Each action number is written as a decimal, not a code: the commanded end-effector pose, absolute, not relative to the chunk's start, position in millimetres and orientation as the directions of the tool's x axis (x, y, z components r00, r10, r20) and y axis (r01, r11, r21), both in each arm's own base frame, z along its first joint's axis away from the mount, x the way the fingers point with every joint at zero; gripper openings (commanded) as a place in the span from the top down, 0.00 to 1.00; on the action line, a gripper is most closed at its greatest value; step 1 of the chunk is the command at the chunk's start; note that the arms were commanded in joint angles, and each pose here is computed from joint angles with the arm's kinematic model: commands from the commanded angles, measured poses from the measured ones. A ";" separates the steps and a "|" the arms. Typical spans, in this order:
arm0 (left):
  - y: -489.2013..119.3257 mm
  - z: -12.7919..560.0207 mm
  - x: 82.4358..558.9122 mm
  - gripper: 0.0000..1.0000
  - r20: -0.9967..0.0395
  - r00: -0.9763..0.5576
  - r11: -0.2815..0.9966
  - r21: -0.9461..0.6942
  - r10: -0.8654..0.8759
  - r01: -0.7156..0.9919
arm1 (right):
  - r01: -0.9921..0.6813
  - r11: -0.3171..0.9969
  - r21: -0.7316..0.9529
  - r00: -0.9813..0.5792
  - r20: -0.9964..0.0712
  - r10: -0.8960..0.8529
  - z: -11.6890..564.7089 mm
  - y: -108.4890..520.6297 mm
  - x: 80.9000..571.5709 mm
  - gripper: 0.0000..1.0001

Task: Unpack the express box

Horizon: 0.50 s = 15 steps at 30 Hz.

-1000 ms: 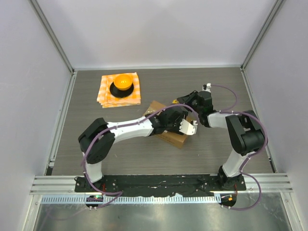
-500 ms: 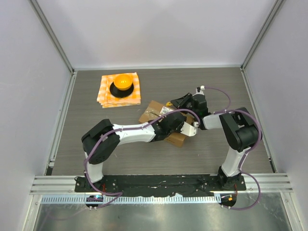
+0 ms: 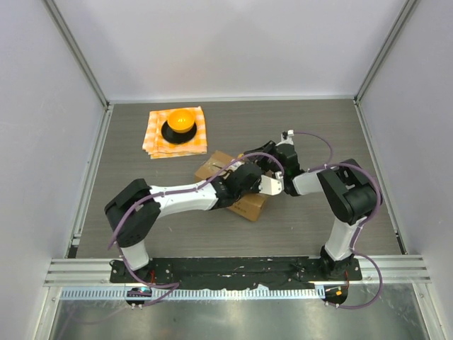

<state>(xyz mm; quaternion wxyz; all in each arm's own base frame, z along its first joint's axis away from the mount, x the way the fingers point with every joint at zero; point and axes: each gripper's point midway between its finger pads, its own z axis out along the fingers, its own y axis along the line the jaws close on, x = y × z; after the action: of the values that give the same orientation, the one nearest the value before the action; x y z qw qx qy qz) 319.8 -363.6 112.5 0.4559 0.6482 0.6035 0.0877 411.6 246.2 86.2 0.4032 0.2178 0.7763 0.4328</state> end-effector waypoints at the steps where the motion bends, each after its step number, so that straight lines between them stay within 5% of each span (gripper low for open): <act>1: -304.7 126.6 340.6 1.00 -0.514 0.049 0.369 0.677 0.857 0.637 | -0.048 0.532 0.845 -0.635 -0.437 0.637 98.2 252.4 382.7 0.99; 10: -238.7 111.9 324.8 1.00 -0.474 -0.046 0.402 0.686 0.879 0.606 | -0.028 0.646 0.763 -0.403 -0.600 0.691 175.4 145.6 380.1 0.99; 15: -234.6 116.2 323.6 1.00 -0.490 -0.068 0.431 0.682 0.869 0.591 | -0.038 0.579 0.814 -0.456 -0.530 0.715 168.0 153.7 352.2 0.99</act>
<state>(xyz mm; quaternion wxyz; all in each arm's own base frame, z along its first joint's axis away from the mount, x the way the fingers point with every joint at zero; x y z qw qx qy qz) 328.1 -234.9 110.3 0.4352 0.5502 0.6901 0.1777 376.2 148.1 197.7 0.5093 0.2270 0.7298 0.3955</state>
